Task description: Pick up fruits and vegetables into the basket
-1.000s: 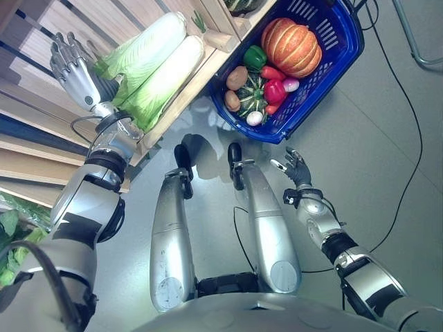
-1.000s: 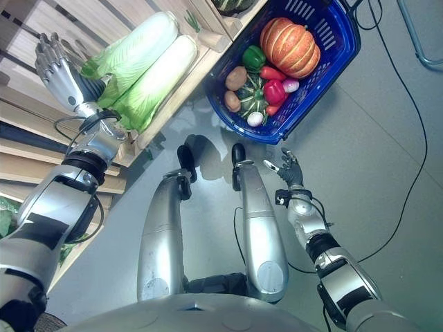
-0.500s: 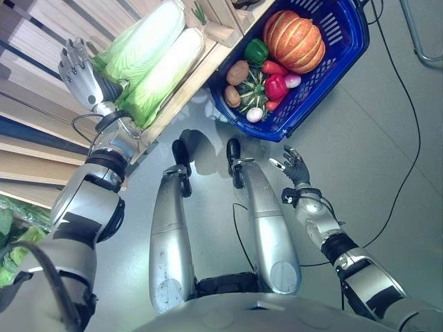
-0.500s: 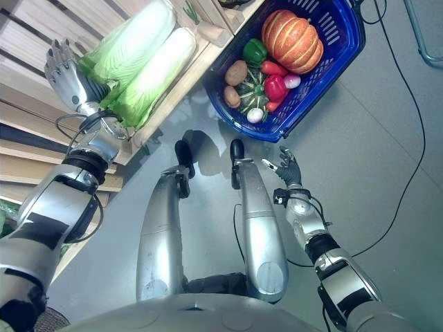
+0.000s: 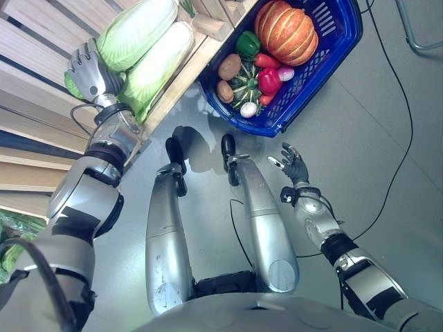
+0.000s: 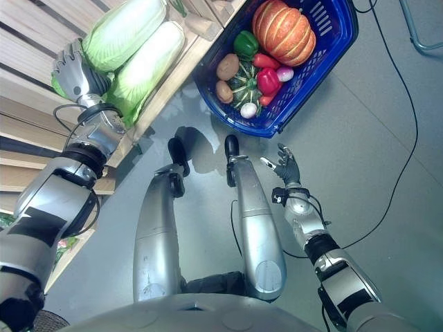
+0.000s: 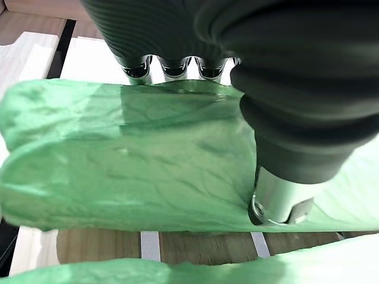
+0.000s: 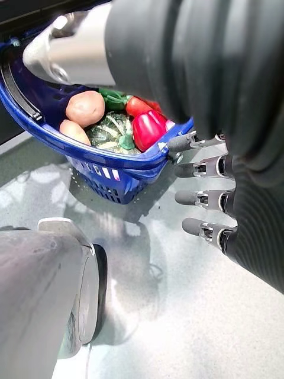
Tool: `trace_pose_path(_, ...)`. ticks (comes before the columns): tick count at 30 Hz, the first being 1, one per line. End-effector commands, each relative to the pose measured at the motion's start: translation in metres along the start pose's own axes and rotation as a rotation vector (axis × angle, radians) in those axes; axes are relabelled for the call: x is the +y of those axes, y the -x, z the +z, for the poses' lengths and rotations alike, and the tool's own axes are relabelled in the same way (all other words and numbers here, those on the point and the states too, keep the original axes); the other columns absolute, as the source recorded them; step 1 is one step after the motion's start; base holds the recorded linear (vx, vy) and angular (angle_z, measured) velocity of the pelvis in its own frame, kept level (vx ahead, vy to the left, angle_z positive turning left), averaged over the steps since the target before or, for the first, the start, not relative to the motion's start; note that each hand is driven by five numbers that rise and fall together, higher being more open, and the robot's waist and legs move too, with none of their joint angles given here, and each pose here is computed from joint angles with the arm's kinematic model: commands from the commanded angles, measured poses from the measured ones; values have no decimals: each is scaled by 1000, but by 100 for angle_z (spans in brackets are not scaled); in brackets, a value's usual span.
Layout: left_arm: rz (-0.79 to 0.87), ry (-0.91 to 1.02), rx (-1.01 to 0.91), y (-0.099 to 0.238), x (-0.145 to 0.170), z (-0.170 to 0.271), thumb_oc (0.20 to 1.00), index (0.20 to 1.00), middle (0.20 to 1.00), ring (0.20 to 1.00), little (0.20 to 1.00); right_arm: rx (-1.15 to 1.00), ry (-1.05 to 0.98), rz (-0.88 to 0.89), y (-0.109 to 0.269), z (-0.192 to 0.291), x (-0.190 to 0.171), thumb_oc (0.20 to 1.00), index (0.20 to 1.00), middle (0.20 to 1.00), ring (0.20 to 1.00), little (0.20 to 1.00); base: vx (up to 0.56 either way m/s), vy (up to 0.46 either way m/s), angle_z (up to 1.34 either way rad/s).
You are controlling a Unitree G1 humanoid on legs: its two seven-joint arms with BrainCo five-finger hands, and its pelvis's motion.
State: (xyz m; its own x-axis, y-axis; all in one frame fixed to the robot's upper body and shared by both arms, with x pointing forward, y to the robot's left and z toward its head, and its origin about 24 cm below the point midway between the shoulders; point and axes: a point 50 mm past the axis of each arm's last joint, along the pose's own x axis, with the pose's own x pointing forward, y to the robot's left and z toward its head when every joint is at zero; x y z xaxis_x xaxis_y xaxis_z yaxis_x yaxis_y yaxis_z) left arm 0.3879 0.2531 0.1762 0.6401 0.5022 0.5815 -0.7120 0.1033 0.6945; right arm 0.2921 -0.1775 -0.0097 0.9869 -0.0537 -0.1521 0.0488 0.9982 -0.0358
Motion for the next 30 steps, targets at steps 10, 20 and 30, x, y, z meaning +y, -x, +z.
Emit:
trace_pose_path(10,172,52,-42,-14,22,-1,200,200,200,200,200,-69,-1,39,22,-2,2,1000,1000,1000,1000,1000,0,0,0)
trace_pose_path(20,301,235,-296,21,34,2,200,200,200,200,200,-243,-103,31,32,25,10,1000,1000,1000,1000,1000,18,-44,5)
trace_pose_path(30,81,427,-440,89,28,-2,200,200,200,200,200,-408,-208,95,35,62,15,1000,1000,1000,1000,1000,77,-16,14)
